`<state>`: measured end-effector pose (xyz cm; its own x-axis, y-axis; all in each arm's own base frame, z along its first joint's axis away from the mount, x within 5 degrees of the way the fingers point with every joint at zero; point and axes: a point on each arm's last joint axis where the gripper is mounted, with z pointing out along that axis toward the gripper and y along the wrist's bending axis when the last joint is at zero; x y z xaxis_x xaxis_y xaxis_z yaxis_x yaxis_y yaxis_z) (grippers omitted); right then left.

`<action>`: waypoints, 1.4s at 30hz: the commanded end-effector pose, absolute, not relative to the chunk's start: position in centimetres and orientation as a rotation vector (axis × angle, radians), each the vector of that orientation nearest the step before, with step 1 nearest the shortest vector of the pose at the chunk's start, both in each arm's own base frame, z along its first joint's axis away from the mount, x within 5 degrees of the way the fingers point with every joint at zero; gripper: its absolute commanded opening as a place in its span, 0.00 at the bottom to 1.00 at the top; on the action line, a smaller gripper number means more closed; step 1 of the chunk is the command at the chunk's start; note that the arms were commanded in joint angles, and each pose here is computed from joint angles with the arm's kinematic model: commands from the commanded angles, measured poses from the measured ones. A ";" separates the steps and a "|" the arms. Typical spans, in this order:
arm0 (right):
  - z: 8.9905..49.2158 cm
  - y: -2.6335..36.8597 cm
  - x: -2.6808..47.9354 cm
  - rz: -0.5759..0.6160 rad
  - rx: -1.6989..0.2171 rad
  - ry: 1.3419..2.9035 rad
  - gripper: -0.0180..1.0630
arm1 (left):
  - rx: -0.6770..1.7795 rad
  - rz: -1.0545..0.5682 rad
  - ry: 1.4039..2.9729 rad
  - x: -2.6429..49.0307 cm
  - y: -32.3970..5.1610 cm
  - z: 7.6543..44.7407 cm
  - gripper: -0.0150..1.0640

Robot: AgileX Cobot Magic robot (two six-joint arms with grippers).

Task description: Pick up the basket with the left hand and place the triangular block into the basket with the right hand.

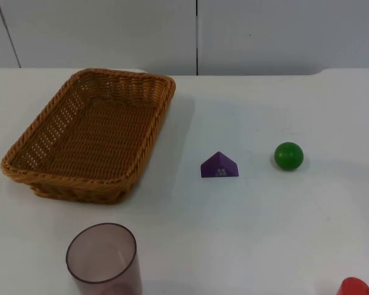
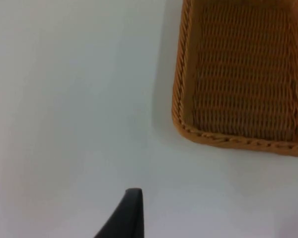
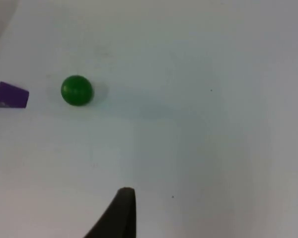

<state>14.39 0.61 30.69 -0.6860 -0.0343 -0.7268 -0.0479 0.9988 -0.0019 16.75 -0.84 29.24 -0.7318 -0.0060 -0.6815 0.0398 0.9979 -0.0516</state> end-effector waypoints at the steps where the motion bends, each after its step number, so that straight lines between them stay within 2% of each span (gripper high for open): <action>1: 30.8 0.6 14.8 0.021 -0.052 2.322 0.99 | 0.023 -0.095 2.376 17.5 -0.9 29.2 0.99; 13: 29.9 0.6 16.1 0.020 -0.053 2.371 0.99 | 0.192 -0.086 2.561 25.4 -1.3 26.4 0.99; 17: 29.9 0.6 16.0 0.020 -0.053 2.370 0.99 | 0.300 -0.067 2.632 31.9 -1.4 24.7 0.99; 22: 29.9 0.6 16.1 0.020 -0.053 2.373 0.99 | 0.417 -0.054 2.680 37.0 -1.6 22.5 0.99; 28: 29.8 0.6 16.0 0.020 -0.053 2.380 0.99 | 0.472 -0.086 2.764 39.9 -1.7 19.2 0.99; 32: 29.8 0.6 16.0 0.027 -0.050 2.380 0.99 | 0.558 -0.109 2.807 41.6 -1.9 15.4 0.99; 42: 29.8 0.7 16.0 0.044 -0.041 2.380 0.99 | 0.505 -0.128 2.801 43.4 -1.2 11.6 0.99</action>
